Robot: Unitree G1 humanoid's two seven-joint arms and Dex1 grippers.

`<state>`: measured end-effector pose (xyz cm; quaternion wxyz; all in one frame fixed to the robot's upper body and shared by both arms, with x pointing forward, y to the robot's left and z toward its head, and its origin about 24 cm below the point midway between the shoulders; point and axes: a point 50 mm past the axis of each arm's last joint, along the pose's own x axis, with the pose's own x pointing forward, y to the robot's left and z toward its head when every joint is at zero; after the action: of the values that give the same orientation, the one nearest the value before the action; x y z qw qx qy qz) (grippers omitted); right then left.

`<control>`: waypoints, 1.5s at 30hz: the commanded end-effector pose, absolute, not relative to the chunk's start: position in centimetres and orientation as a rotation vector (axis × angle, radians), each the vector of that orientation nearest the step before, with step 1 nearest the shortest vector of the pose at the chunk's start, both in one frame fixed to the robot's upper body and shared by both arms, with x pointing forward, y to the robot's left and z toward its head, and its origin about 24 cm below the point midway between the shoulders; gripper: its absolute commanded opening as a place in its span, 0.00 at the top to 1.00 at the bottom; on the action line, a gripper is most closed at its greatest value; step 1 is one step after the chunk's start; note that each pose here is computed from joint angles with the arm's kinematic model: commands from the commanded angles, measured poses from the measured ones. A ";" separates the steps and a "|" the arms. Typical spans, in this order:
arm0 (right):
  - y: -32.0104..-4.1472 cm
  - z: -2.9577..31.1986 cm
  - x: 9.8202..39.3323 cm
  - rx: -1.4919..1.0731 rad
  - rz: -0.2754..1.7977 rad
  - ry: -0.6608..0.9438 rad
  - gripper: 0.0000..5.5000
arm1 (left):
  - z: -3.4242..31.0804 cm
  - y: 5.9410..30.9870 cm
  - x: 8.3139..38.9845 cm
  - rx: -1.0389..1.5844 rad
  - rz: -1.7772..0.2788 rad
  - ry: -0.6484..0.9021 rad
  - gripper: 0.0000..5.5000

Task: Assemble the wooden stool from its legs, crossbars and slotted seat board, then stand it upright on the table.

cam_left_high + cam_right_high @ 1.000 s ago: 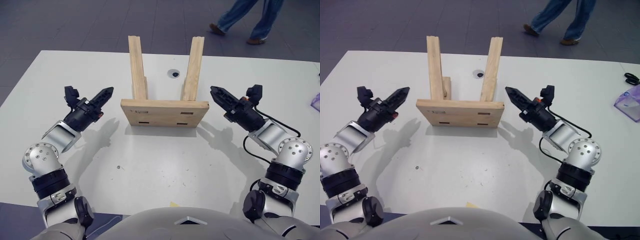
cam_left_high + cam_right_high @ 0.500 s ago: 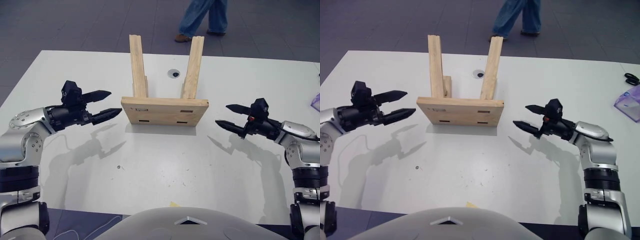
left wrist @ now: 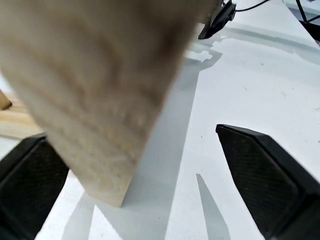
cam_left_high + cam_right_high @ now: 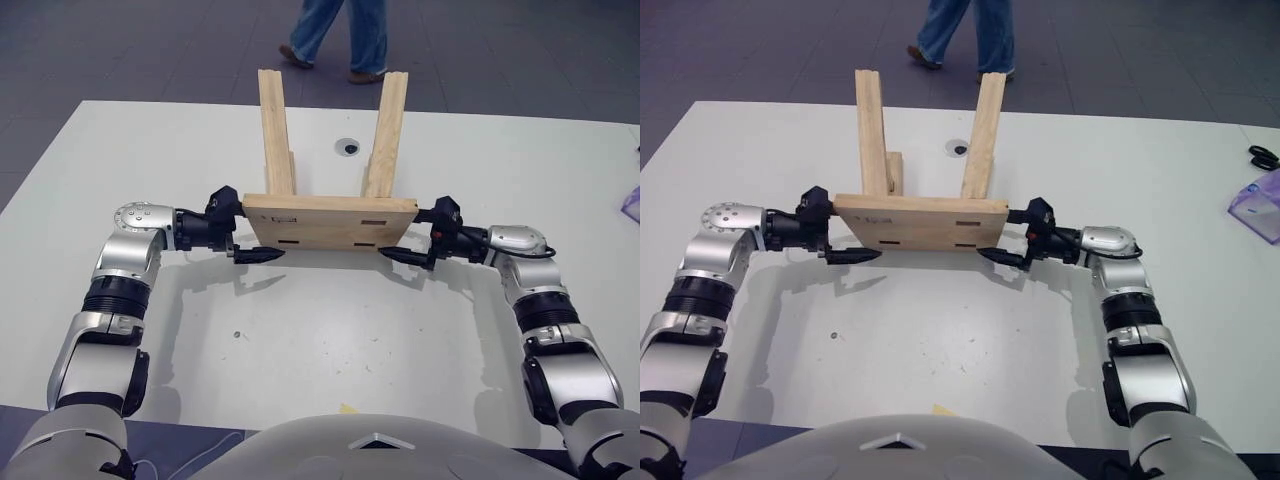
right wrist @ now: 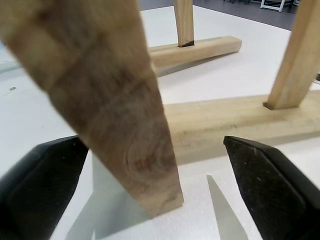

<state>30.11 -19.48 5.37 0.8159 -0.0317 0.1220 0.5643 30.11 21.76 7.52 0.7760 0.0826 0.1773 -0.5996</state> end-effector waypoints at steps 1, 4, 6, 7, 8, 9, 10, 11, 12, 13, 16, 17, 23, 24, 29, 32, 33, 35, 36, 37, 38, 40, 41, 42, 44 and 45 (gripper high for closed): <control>-19.2 5.4 29.9 -0.004 1.208 0.257 0.25 | 8.1 21.6 30.8 0.175 -1.282 0.353 0.22; -18.8 5.2 29.6 0.000 1.227 0.269 0.35 | 8.1 21.4 30.9 0.163 -1.280 0.346 0.32; -18.8 5.2 29.5 -0.003 1.232 0.281 0.39 | 8.2 21.6 30.9 0.141 -1.272 0.341 0.37; -18.9 5.1 29.5 -0.004 1.231 0.287 0.42 | 8.3 21.7 30.9 0.130 -1.264 0.337 0.40; -18.9 5.0 29.5 0.000 1.225 0.292 0.45 | 8.4 21.9 30.9 0.118 -1.254 0.333 0.43; -19.0 5.0 29.4 0.005 1.219 0.296 0.49 | 8.5 21.9 31.0 0.106 -1.247 0.330 0.47; -19.1 5.0 29.4 0.008 1.215 0.299 0.52 | 8.5 22.0 30.9 0.095 -1.243 0.328 0.51; -19.1 4.9 29.3 0.009 1.215 0.303 0.55 | 8.5 22.0 30.8 0.082 -1.246 0.328 0.53; -19.1 4.8 29.2 0.008 1.218 0.307 0.58 | 8.6 22.1 30.6 0.072 -1.251 0.327 0.57; -19.1 4.8 29.1 0.007 1.222 0.310 0.60 | 8.6 22.1 30.4 0.061 -1.255 0.324 0.58; -19.1 5.0 28.7 0.056 1.239 0.328 0.60 | 8.9 22.1 29.5 -0.009 -1.268 0.320 0.59; -19.1 5.4 28.5 0.097 1.247 0.336 0.60 | 9.1 22.0 29.1 -0.048 -1.271 0.316 0.59; -19.0 13.2 25.8 0.675 1.339 0.221 0.61 | 13.3 20.7 26.0 -0.406 -1.201 0.204 0.60; -19.0 14.9 25.3 0.751 1.356 0.161 0.61 | 14.3 20.4 25.5 -0.462 -1.184 0.172 0.60; -18.6 20.6 23.8 1.027 1.339 -0.110 0.65 | 19.9 18.7 24.4 -0.718 -1.107 -0.048 0.64; -18.1 22.3 24.4 1.146 1.226 -0.220 0.69 | 22.1 17.8 24.9 -0.804 -1.011 -0.129 0.66; -18.0 22.7 24.8 1.183 1.183 -0.244 0.69 | 22.5 17.5 25.3 -0.819 -0.968 -0.142 0.66; -17.7 23.3 25.4 1.248 1.108 -0.269 0.71 | 23.2 17.3 26.1 -0.874 -0.883 -0.143 0.66; -17.6 23.5 25.8 1.289 1.059 -0.273 0.71 | 23.5 17.3 26.7 -0.908 -0.825 -0.136 0.66; -17.6 23.6 26.2 1.324 1.006 -0.271 0.72 | 23.9 17.3 27.1 -0.940 -0.785 -0.126 0.66; -17.5 23.5 26.6 1.362 0.956 -0.262 0.72 | 24.2 17.4 27.6 -0.973 -0.735 -0.118 0.67; -17.4 22.5 27.8 1.395 0.811 -0.213 0.73 | 24.4 17.7 28.5 -1.032 -0.645 -0.097 0.68; -17.5 21.9 28.4 1.412 0.733 -0.182 0.73 | 24.3 17.8 29.0 -1.062 -0.595 -0.079 0.68; -17.7 21.0 29.0 1.417 0.623 -0.155 0.73 | 24.0 18.1 29.7 -1.081 -0.527 -0.056 0.69; -18.1 19.8 30.0 1.422 0.458 -0.111 0.73 | 23.3 18.8 30.8 -1.124 -0.407 -0.018 0.69; -18.2 19.4 30.2 1.423 0.411 -0.098 0.73 | 23.0 19.2 31.3 -1.143 -0.357 -0.007 0.69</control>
<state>28.62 -17.27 16.00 0.7348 0.5939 0.0040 0.3277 28.76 17.58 18.32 0.8227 -0.4670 0.0405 -0.3215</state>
